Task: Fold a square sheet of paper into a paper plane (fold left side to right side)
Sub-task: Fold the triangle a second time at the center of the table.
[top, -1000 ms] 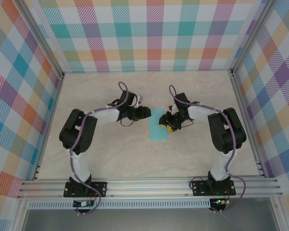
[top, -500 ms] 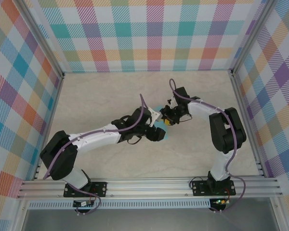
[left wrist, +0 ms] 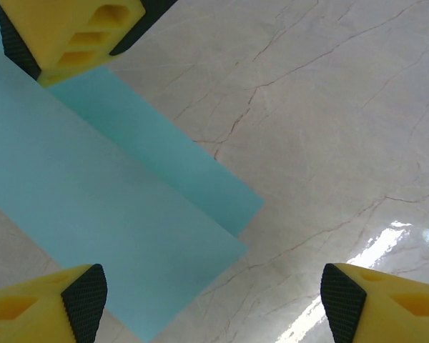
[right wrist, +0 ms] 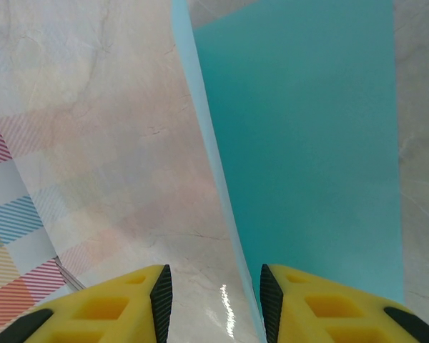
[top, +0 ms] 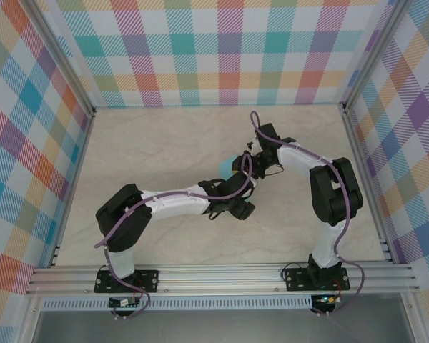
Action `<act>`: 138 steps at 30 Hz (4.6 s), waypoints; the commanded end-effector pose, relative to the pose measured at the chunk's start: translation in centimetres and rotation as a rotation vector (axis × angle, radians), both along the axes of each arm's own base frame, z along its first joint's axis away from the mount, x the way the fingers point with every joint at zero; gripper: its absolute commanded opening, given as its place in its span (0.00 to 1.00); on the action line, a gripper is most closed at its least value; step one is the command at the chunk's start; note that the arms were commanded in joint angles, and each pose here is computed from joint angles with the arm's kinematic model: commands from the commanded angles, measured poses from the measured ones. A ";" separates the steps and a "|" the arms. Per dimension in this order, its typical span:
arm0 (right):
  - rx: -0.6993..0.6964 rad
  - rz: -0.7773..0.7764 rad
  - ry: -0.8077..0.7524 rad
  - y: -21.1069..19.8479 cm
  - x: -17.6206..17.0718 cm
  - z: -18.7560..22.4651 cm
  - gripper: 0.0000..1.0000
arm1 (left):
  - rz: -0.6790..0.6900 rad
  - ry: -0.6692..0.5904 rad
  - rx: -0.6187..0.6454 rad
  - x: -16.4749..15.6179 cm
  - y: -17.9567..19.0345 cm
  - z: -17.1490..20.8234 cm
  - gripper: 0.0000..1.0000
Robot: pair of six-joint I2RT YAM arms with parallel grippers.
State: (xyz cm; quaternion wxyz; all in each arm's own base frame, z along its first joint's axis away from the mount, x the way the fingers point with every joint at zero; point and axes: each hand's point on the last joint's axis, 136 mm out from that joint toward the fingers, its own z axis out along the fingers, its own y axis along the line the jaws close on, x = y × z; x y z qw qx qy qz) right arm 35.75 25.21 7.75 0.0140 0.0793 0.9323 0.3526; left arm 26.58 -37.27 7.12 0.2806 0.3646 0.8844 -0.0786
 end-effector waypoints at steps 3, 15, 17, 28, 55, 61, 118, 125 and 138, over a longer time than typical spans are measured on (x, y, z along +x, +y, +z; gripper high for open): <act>0.012 -0.005 0.019 0.1 0.4 0.2 0.40 | 0.033 -0.116 0.133 1.0 0.2 -0.3 0.81; -0.009 -0.004 0.016 -0.2 0.4 -0.1 0.40 | 0.004 -0.136 0.138 0.6 0.0 0.0 0.51; -0.017 -0.003 0.017 -0.3 0.3 -0.1 0.40 | -0.001 -0.139 0.133 0.5 0.0 0.2 0.41; -0.034 0.001 0.010 -0.5 0.4 -0.2 0.41 | -0.001 -0.137 0.101 0.1 0.0 0.4 0.07; -0.019 -0.156 -0.216 -8.3 -3.1 3.6 0.42 | 0.099 0.050 -0.149 0.9 1.3 1.4 0.00; 0.004 -0.084 -0.148 -5.0 -5.2 -0.2 0.14 | 0.139 0.129 -0.247 1.4 2.5 1.7 0.00; -0.234 0.082 0.080 -3.2 -9.7 -8.6 0.08 | 0.265 0.231 -0.210 6.0 7.0 -3.1 0.00; -0.239 0.082 0.079 -3.3 -9.7 -8.6 0.08 | 0.266 0.225 -0.203 6.3 7.0 -3.1 0.00; -0.246 0.085 0.081 -3.4 -9.8 -8.7 0.09 | 0.279 0.223 -0.180 6.6 7.3 -3.5 0.00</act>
